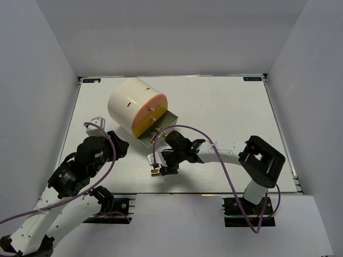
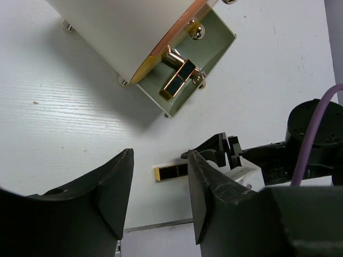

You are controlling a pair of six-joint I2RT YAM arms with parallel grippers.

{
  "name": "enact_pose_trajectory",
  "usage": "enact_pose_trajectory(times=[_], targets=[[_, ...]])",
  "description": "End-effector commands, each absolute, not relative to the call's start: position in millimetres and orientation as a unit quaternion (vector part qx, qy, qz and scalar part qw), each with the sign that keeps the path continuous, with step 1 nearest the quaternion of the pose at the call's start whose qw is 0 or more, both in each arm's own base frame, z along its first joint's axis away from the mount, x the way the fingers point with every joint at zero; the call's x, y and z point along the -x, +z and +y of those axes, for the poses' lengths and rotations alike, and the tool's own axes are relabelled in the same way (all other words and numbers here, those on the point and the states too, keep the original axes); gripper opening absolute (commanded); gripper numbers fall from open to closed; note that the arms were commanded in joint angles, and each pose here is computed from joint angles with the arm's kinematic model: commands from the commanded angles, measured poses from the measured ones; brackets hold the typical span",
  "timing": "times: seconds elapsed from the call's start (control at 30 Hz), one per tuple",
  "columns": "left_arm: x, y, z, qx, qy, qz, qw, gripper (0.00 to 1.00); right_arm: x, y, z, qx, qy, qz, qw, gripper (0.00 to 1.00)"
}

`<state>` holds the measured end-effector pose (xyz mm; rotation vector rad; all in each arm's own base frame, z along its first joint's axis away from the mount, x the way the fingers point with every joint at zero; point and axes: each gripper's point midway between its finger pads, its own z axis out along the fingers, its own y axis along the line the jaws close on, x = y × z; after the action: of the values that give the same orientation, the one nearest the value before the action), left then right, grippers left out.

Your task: Organize the makeup

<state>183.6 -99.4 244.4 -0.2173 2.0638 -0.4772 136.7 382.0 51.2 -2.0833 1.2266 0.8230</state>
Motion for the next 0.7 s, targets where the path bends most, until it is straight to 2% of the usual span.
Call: enact_pose_trajectory(times=[0.0,0.3,0.37,0.47,0.5,0.6,0.67], targets=[[-183,240,-94,0.102,-0.188,0.848,0.485,0.55,-144,55,397,0.772,0.301,0.471,0.304,0.61],[-179,237,-88,0.112,-0.182,0.849,0.483,0.55,-142,35,395,0.766,0.282,0.503,0.283,0.46],[-179,237,-88,0.115,-0.186,0.847,0.484,0.55,-143,34,395,0.766,0.278,0.505,0.284,0.4],[-177,237,-89,0.116,-0.191,0.847,0.483,0.55,-145,38,396,0.765,0.279,0.504,0.288,0.21],[-177,238,-88,0.116,-0.191,0.847,0.483,0.54,-146,44,395,0.764,0.28,0.504,0.29,0.12],[-176,240,-88,0.117,-0.191,0.846,0.484,0.54,-144,58,394,0.768,0.287,0.49,0.297,0.02],[-176,242,-86,0.118,-0.191,0.845,0.486,0.54,-145,80,390,0.771,0.294,0.468,0.318,0.0]])
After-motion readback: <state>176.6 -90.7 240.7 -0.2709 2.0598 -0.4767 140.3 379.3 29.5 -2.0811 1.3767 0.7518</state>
